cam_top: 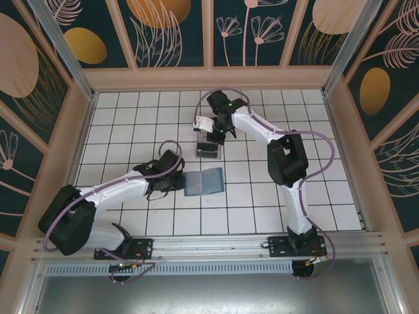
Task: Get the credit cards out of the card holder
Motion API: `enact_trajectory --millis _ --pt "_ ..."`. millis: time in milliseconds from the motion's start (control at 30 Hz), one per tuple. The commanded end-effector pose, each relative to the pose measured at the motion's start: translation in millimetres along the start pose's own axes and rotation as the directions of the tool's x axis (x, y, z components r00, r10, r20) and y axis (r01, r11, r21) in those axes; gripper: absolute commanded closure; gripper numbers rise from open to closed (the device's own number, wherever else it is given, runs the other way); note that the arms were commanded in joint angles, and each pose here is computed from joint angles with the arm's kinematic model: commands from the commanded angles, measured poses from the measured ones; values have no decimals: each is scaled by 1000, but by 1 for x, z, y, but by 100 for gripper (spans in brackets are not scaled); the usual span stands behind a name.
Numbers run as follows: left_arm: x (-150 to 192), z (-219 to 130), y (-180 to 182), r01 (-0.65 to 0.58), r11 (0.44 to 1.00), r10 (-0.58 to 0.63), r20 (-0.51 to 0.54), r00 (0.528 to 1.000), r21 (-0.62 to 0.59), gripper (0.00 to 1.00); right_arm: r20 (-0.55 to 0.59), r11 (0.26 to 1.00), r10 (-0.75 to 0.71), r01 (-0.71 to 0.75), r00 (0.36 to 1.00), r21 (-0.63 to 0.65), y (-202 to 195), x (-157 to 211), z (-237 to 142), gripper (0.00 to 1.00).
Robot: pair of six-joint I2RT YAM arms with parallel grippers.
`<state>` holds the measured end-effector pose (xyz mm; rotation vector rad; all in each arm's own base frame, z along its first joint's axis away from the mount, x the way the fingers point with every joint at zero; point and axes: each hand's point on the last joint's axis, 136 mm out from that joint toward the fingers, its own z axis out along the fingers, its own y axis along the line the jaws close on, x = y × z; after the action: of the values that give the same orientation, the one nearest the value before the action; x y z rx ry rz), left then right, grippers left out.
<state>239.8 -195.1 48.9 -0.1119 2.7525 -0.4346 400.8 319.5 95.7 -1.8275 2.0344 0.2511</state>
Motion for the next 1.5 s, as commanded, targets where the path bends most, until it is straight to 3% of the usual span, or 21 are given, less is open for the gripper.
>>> enact_trajectory --millis 0,100,333,533,867,1167,1467 --pt "1 -2 7 15 1000 -15 -5 1000 -24 83 -19 1000 -4 4 1000 -1 -4 3 0 84" --pt "1 -2 7 13 1000 -13 -5 1000 -25 83 -2 999 -5 5 1000 46 -14 -3 -6 77" --pt "0 -1 6 8 1000 -8 -8 1000 -24 83 -8 987 -1 2 1000 161 -36 -5 -16 74" --pt "0 -2 6 4 1000 -4 -5 1000 -24 83 1 993 19 -19 1000 115 -26 -6 -20 71" --pt "-3 -3 3 2 1000 -2 -2 1000 -19 83 52 997 39 -43 998 64 -7 -10 -20 44" --pt "-1 -4 6 10 1000 -10 0 1000 -23 83 -42 990 61 -55 997 128 -22 12 3 42" --pt "1 -4 8 15 1000 -15 3 1000 -26 82 -22 968 77 -70 997 242 -51 8 -6 45"
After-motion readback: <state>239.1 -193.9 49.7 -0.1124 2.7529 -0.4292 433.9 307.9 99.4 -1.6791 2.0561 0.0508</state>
